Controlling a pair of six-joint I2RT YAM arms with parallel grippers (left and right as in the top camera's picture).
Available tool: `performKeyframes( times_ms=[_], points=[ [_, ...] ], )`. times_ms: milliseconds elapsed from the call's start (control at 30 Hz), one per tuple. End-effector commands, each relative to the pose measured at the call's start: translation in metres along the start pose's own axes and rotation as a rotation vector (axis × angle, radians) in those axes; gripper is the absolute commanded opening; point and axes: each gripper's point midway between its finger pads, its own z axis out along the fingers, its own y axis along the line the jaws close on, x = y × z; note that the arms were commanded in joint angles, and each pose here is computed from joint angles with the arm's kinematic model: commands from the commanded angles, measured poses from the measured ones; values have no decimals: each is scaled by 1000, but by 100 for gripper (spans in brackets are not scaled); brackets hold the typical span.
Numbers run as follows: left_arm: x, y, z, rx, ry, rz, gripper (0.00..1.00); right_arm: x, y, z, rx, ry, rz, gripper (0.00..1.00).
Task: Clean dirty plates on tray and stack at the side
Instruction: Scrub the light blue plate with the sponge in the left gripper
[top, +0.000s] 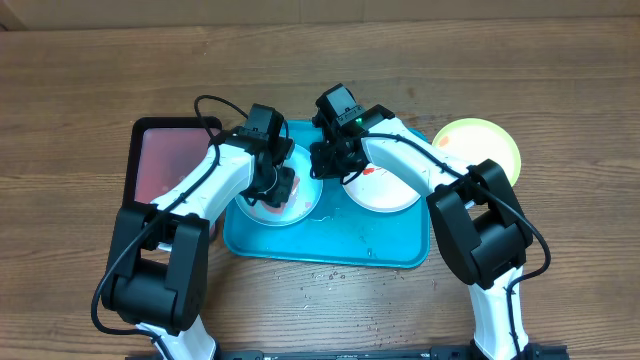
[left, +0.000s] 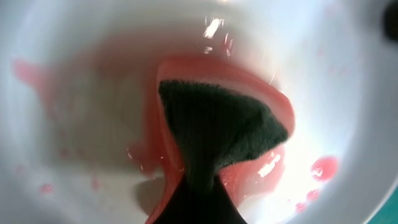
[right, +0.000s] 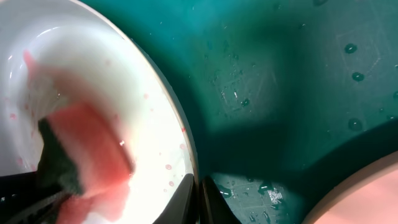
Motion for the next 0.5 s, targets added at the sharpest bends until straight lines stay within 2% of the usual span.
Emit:
performKeyframes(
  times_ms=[0,133,200,267,367,467],
  points=[
    [20,25,8,-117,93,92,4,-1,0,3,3,1,3,5],
    [14,49,4,-241,66,14,4,0,0,3,3,1,3,5],
    [5,72,-3,-379,5,-129,4,0,0,3,3,1,3,5],
    [-4,85,-8,-453,-59,-214,4,0,0,3,3,1,3,5],
    [-23,79,-8,-406,-136,-237,4,0,0,3,3,2,3,5],
    [-45,50,-9,-225,-182,-228,4,0,0,3,4,4,4,5]
  ],
)
